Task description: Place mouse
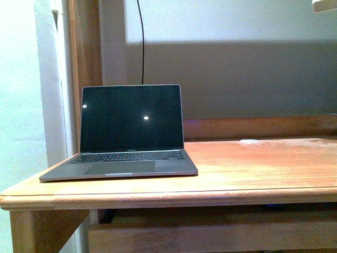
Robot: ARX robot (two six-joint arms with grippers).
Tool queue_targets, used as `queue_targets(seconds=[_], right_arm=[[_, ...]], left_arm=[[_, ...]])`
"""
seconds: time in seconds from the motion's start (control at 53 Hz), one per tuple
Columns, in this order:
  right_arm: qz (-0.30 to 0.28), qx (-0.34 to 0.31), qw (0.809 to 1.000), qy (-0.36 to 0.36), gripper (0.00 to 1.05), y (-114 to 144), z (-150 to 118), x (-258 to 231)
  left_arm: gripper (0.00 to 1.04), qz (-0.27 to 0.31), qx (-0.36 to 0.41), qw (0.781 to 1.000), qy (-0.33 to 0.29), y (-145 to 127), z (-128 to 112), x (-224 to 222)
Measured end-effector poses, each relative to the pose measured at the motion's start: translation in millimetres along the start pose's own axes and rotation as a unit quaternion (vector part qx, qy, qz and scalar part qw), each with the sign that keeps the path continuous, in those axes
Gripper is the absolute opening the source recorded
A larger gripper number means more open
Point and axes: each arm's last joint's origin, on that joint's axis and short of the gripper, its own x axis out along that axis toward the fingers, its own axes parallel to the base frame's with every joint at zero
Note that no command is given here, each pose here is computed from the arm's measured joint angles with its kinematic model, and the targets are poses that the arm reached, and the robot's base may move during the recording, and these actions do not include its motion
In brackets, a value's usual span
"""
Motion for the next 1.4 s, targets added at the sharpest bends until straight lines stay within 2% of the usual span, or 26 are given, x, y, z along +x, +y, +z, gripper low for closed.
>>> queue_targets(seconds=[0.189,0.34,0.453,0.509,0.585,0.698,0.755,0.887,1.057,1.396], right_arm=[[0.000,0.000,1.000,0.000,0.97,0.0,0.0,0.0],[0.000,0.000,1.000,0.000,0.97,0.0,0.0,0.0],[0.000,0.000,1.000,0.000,0.97,0.0,0.0,0.0],[0.000,0.000,1.000,0.000,0.97,0.0,0.0,0.0],[0.000,0.000,1.000,0.000,0.97,0.0,0.0,0.0],[0.000,0.000,1.000,0.000,0.97,0.0,0.0,0.0],[0.000,0.000,1.000,0.000,0.97,0.0,0.0,0.0],[0.000,0.000,1.000,0.000,0.97,0.0,0.0,0.0],[0.000,0.000,1.000,0.000,0.97,0.0,0.0,0.0],[0.000,0.000,1.000,0.000,0.97,0.0,0.0,0.0]], left_arm=[[0.97,-0.053,0.042,0.997,0.037,-0.9,2.9,24.7],[0.97,-0.076,0.148,0.986,0.014,-2.4,14.4,53.4],[0.97,-0.091,0.258,0.961,-0.027,-8.1,26.5,82.7],[0.97,-0.103,0.316,0.942,-0.051,-12.2,30.9,98.4],[0.97,-0.123,0.401,0.904,-0.085,-19.5,35.2,123.1],[0.97,-0.152,0.481,0.856,-0.113,-28.4,33.7,147.2],[0.97,-0.185,0.545,0.809,-0.120,-36.5,25.7,165.2],[0.97,-0.219,0.611,0.749,-0.131,-50.9,14.2,191.6],[0.97,-0.220,0.652,0.713,-0.134,-54.6,10.1,214.0],[0.97,-0.229,0.703,0.659,-0.136,-57.8,-7.5,248.7]])
